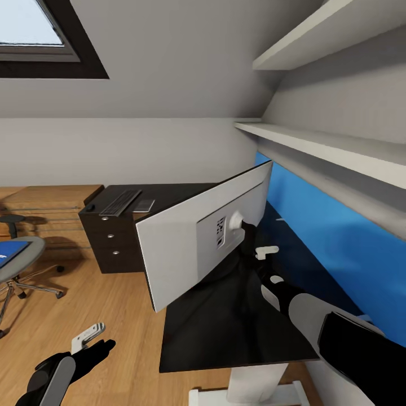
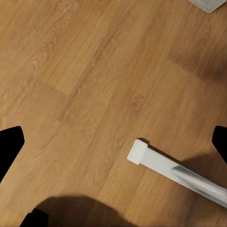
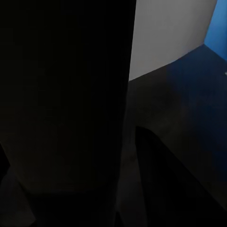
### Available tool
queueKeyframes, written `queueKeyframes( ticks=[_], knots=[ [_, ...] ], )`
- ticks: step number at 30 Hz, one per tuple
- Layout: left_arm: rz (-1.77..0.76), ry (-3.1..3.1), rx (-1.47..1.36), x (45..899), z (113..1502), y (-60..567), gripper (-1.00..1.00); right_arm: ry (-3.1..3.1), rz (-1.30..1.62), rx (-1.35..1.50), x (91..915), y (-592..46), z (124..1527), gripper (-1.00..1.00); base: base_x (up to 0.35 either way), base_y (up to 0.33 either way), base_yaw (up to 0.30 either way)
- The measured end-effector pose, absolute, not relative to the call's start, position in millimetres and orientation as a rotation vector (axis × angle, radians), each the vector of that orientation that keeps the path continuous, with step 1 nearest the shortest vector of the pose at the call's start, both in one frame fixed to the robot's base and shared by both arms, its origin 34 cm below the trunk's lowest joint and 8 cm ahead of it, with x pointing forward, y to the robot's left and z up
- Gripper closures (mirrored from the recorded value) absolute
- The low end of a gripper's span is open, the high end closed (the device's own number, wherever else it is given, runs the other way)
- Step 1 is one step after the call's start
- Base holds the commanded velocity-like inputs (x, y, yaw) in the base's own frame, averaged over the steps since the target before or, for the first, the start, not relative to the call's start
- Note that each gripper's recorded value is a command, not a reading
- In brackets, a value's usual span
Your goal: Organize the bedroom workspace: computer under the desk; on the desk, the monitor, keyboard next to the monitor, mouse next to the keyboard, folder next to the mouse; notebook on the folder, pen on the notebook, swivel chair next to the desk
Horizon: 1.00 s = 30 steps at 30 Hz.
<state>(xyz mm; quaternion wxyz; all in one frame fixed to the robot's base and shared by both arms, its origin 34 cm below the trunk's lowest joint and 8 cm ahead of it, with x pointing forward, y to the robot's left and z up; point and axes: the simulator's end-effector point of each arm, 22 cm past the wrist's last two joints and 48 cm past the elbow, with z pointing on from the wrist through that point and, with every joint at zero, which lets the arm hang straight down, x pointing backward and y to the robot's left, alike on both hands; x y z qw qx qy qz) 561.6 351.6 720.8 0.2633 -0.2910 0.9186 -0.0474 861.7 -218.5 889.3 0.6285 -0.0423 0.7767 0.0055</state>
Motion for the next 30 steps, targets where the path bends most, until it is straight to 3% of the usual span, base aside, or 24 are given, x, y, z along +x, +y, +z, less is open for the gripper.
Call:
queueKeyframes(
  ticks=[24, 30],
  knots=[
    [-0.131, 2.484, -0.787, 561.8, 720.7, 350.8, -1.0, 1.752, 0.004, -0.106, 862.4, -220.1, 894.0, 1.0, 0.0, -0.001, 0.0],
    [-0.131, 2.484, -0.786, 561.8, 720.6, 350.7, -1.0, 1.752, 0.003, -0.103, 862.4, -221.0, 894.0, 1.0, 0.0, -0.205, 0.0]
  ],
)
